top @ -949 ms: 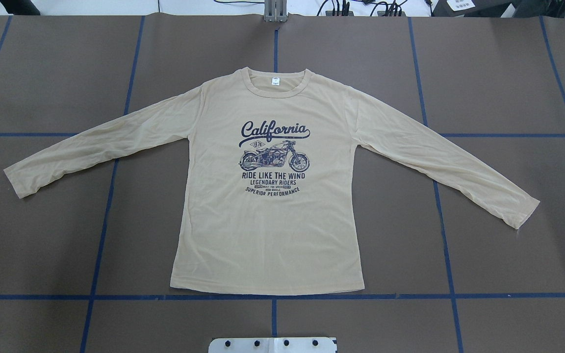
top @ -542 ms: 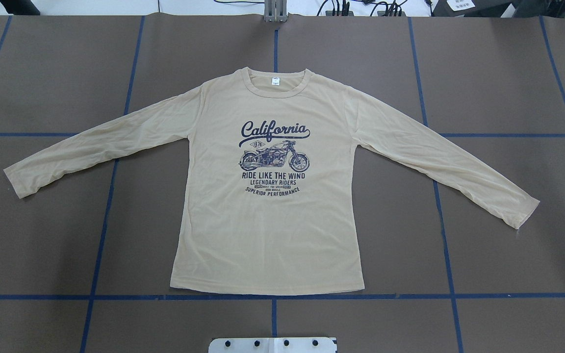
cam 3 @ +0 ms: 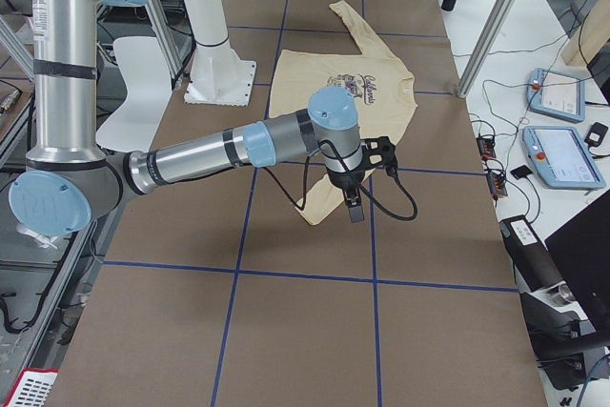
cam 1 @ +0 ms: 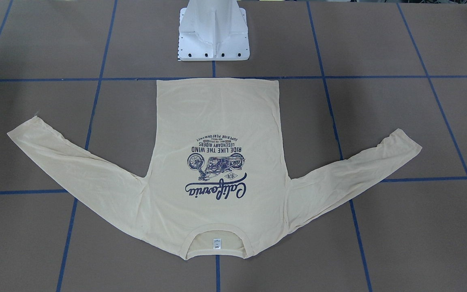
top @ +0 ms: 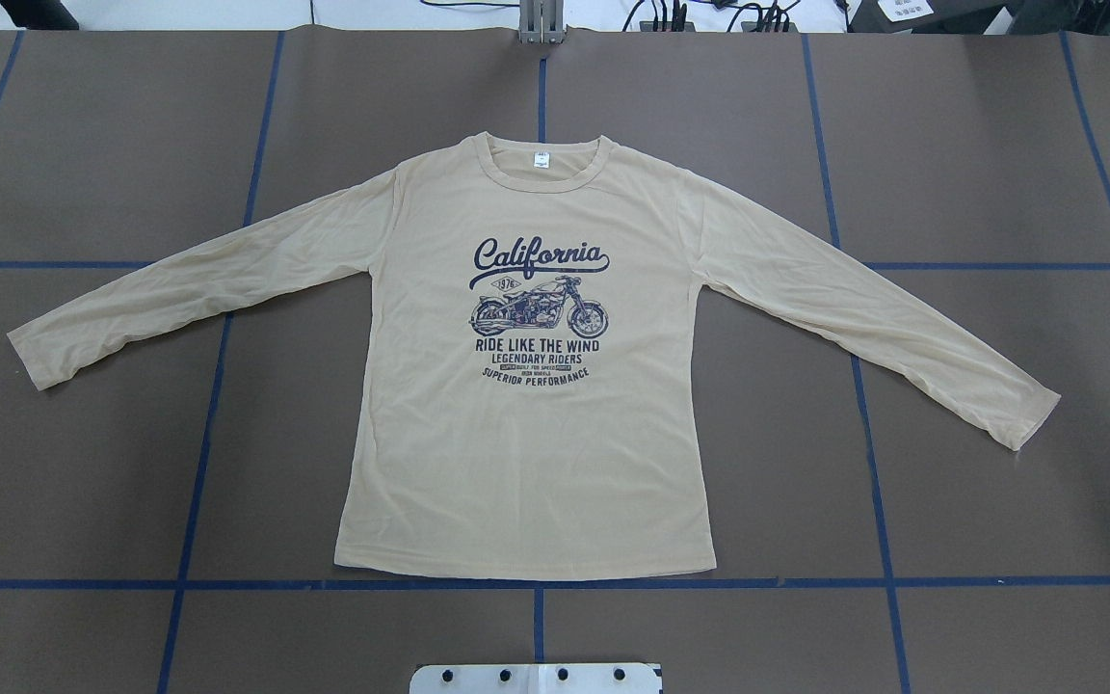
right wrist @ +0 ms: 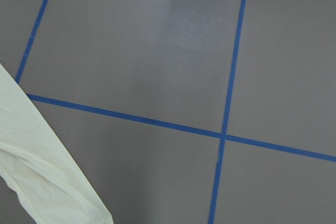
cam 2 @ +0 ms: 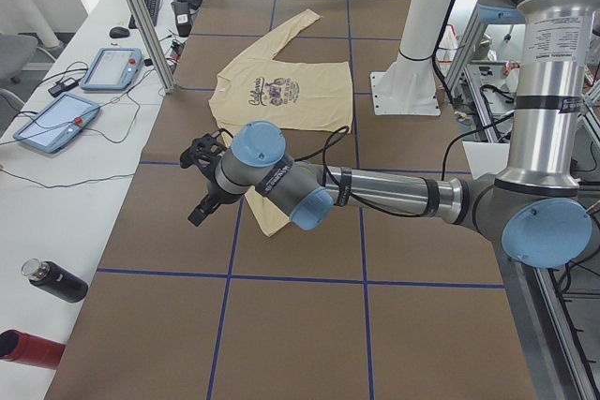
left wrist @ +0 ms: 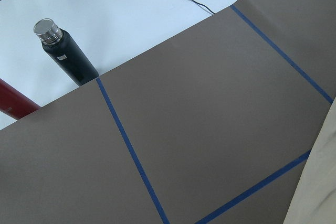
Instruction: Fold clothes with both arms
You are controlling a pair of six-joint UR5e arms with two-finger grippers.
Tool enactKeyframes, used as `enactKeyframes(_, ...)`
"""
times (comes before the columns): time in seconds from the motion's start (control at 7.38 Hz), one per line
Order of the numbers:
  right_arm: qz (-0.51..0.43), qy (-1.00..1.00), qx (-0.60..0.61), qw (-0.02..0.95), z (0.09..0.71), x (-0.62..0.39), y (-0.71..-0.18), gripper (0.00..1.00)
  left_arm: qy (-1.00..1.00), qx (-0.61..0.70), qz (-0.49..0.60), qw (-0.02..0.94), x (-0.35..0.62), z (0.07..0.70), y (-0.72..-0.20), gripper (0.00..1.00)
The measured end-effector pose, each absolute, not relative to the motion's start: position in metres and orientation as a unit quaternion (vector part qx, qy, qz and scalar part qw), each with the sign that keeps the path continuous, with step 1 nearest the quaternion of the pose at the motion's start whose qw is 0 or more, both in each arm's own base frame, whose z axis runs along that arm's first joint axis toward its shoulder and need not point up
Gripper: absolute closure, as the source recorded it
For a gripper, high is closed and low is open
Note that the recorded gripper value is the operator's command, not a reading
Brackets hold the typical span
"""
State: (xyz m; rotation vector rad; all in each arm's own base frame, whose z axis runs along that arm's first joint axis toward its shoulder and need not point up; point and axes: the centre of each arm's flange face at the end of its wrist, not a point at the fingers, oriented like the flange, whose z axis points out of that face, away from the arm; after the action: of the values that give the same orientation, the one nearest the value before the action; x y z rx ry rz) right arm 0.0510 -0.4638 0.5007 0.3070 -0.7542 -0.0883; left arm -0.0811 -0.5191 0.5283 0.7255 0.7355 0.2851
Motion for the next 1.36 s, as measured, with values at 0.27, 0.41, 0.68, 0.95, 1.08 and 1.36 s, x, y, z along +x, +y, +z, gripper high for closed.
enactKeyframes(0.27, -0.013, -0.399, 0.142, 0.906, 0.493, -0.020, -0.459, 0.00, 0.347, 0.358, 0.140, 0.856, -0.081, 0.524, -0.518, 0.00)
enactKeyframes(0.41, 0.017, -0.407, 0.146, 0.902, 0.498, -0.067, -0.443, 0.01, 0.346, 0.361, 0.142, 0.855, -0.081, 0.523, -0.517, 0.00)
enactKeyframes(0.68, 0.058, -0.413, 0.150, 0.896, 0.520, -0.132, -0.404, 0.10, 0.344, 0.365, 0.143, 0.853, -0.081, 0.523, -0.516, 0.00)
enactKeyframes(0.95, 0.079, -0.408, 0.156, 0.896, 0.564, -0.175, -0.387, 0.23, 0.343, 0.366, 0.144, 0.853, -0.081, 0.522, -0.516, 0.00)
enactKeyframes(1.08, 0.089, -0.413, 0.164, 0.892, 0.585, -0.187, -0.381, 0.27, 0.343, 0.367, 0.144, 0.853, -0.081, 0.523, -0.515, 0.00)
enactKeyframes(1.36, 0.098, -0.395, 0.174, 0.897, 0.618, -0.198, -0.373, 0.31, 0.342, 0.369, 0.145, 0.852, -0.081, 0.524, -0.513, 0.00)
